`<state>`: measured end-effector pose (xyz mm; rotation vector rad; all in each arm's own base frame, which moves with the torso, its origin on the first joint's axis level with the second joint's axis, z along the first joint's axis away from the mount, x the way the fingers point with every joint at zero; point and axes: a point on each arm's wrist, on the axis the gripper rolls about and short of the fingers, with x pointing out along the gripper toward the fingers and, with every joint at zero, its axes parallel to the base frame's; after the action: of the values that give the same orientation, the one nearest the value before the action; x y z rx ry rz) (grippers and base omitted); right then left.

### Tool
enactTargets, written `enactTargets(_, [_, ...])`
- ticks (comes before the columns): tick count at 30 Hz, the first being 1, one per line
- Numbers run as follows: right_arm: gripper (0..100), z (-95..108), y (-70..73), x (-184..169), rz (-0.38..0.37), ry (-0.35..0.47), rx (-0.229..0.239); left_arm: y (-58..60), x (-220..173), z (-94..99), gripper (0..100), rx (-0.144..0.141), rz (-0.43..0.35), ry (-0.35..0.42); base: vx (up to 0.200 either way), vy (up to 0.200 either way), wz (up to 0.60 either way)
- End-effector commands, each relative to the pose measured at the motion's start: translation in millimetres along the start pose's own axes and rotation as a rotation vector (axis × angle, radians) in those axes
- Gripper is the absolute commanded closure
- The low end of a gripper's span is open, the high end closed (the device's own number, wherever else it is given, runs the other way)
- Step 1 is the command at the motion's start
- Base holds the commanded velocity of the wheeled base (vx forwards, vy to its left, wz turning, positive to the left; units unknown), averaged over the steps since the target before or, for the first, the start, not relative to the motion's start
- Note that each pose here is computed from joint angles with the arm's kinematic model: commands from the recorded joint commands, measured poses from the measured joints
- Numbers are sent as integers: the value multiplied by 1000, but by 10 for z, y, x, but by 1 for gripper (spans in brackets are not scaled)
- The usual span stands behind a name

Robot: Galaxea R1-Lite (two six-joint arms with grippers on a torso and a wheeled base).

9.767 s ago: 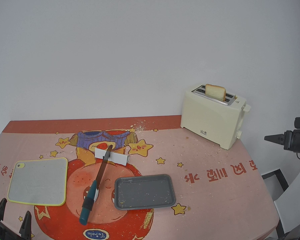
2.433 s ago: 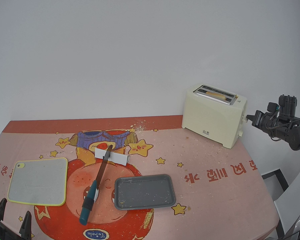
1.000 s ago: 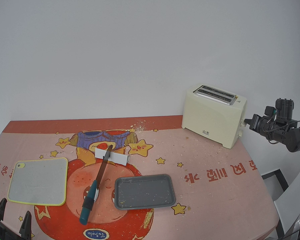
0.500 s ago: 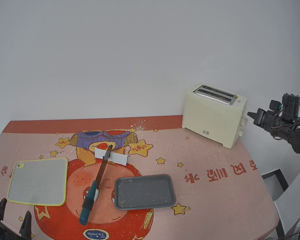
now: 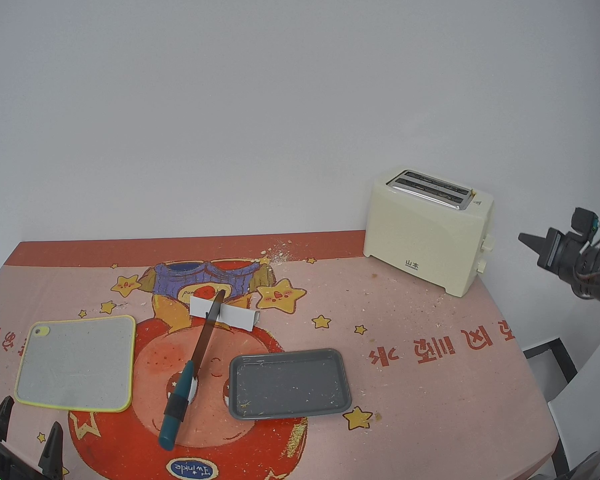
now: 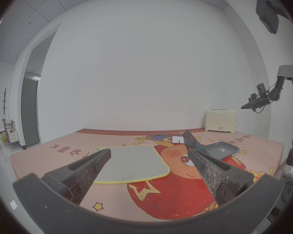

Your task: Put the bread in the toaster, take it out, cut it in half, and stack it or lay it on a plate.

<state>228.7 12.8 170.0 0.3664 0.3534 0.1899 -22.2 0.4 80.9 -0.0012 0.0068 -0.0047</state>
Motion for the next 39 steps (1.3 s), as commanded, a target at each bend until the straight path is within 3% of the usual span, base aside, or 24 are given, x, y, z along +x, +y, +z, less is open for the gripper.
enactTargets(1, [100, -123, 88, -318, 25, -25, -79, 0, 14, -49, 0, 0, 0, 19, 0, 0, 0])
enactTargets(4, [100, -142, 53, -289, 2, -15, -111, 0, 14, -49, 0, 0, 0, 19, 0, 0, 0])
enactTargets(14, [100, -88, -75, -271, -82, -41, -104, 0, 14, -49, 0, 0, 0, 19, 0, 0, 0])
enactTargets(19, [100, -114, -106, -270, -105, -30, -144, 0, 14, -49, 0, 0, 0, 19, 0, 0, 0])
enactTargets(39, [100, -166, -165, -128, -134, 16, -139, 0, 14, -49, 0, 0, 0, 19, 0, 0, 0])
